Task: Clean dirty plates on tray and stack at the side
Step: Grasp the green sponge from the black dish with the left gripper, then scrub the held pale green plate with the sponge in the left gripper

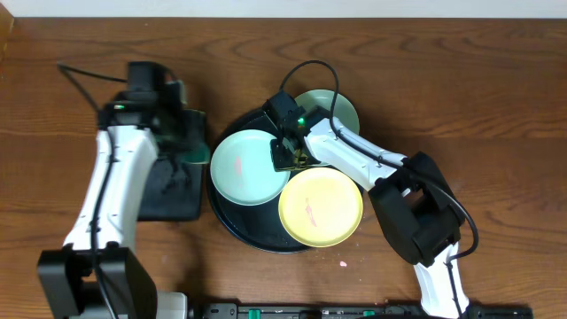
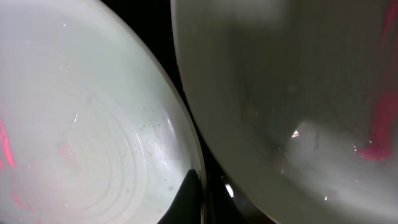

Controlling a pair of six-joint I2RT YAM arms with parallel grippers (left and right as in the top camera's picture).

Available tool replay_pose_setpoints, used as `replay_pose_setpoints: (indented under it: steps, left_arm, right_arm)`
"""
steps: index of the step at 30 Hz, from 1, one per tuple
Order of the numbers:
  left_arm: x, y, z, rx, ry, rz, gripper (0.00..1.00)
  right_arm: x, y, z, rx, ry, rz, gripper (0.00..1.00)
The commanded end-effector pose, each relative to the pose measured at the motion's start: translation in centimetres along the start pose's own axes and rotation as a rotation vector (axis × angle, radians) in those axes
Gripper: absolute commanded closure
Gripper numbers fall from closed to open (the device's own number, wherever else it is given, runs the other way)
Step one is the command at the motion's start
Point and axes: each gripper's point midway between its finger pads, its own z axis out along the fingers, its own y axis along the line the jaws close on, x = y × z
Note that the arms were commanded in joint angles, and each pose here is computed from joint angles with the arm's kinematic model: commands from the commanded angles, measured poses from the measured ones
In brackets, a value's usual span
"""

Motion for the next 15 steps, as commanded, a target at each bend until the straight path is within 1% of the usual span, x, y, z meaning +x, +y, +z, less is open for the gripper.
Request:
replay_pose_setpoints:
  steps: [1, 5, 10, 15]
  left_arm:
    - [2.0, -2.1, 2.7, 0.017, 0.079, -0.064, 0.93]
    - [3.7, -3.0, 6.0, 0.004, 0.166, -0.076, 0.92]
    - [5.3, -3.8, 9.6, -0.009, 0.254, -0.047, 0.93]
    - [7.4, -5.6, 11.4, 0.034, 0.34, -0.02, 0.92]
  right_arm:
    - [0.4, -0.7, 1.2, 0.04, 0.021, -0.01, 0.99]
    - [0.4, -0.7, 1.2, 0.04, 0.021, -0.01, 0.99]
    - [0.4, -0.7, 1.2, 0.04, 0.02, -0.011, 0.99]
    - [0.4, -0.7, 1.2, 0.04, 0.02, -0.01, 0.99]
